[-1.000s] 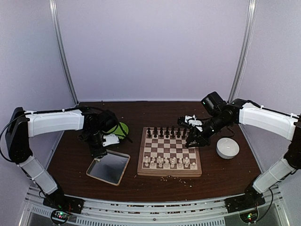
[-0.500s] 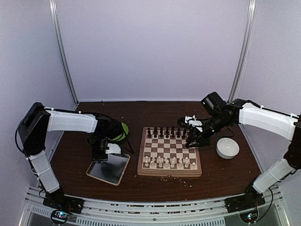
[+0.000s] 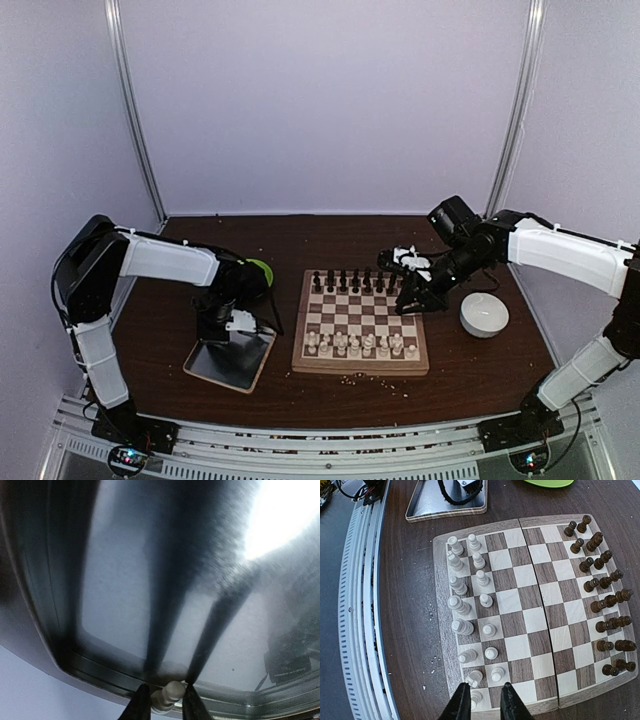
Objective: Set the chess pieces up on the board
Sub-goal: Pick up the pawn from the storage box, then place the pawn on the chessboard.
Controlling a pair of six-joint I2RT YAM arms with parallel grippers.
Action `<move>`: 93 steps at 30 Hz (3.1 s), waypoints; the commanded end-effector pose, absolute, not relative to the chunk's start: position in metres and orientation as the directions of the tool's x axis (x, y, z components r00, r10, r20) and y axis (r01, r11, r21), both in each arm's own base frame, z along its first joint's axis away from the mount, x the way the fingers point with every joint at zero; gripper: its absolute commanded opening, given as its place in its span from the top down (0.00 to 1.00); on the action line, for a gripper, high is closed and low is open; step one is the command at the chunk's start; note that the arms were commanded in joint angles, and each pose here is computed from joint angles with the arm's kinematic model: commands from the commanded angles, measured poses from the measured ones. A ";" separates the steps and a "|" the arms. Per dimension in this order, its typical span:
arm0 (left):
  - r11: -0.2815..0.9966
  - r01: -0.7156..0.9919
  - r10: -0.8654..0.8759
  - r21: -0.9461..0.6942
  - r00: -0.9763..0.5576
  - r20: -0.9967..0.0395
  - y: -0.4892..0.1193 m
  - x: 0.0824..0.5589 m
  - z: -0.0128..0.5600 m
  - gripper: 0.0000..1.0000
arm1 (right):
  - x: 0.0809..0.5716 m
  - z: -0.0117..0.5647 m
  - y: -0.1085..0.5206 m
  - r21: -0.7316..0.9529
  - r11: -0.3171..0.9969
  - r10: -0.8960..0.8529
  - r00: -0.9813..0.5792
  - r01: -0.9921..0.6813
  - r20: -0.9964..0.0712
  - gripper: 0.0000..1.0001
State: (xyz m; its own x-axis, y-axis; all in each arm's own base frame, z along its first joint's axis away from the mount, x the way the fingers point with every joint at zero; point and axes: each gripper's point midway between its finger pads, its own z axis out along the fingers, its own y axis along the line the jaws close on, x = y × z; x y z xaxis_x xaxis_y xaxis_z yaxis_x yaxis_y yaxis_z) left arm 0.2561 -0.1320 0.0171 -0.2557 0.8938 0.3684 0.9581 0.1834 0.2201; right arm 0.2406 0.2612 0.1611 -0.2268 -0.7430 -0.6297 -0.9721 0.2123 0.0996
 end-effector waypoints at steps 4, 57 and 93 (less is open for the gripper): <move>0.193 0.956 0.899 0.219 -0.262 0.351 -0.138 0.262 0.017 0.86 | 0.237 0.155 0.259 0.123 0.201 -0.750 -0.234 -0.972 -0.619 0.80; 0.611 0.777 0.282 -0.154 -0.395 -0.874 -0.384 0.325 0.088 0.90 | 0.240 0.148 0.268 0.212 0.232 -0.733 -0.314 -0.949 -0.603 0.81; 0.778 0.618 0.395 0.114 -0.340 -0.854 -0.282 0.318 0.209 0.50 | 0.306 0.146 0.325 0.109 0.294 -0.805 -0.307 -0.950 -0.507 0.71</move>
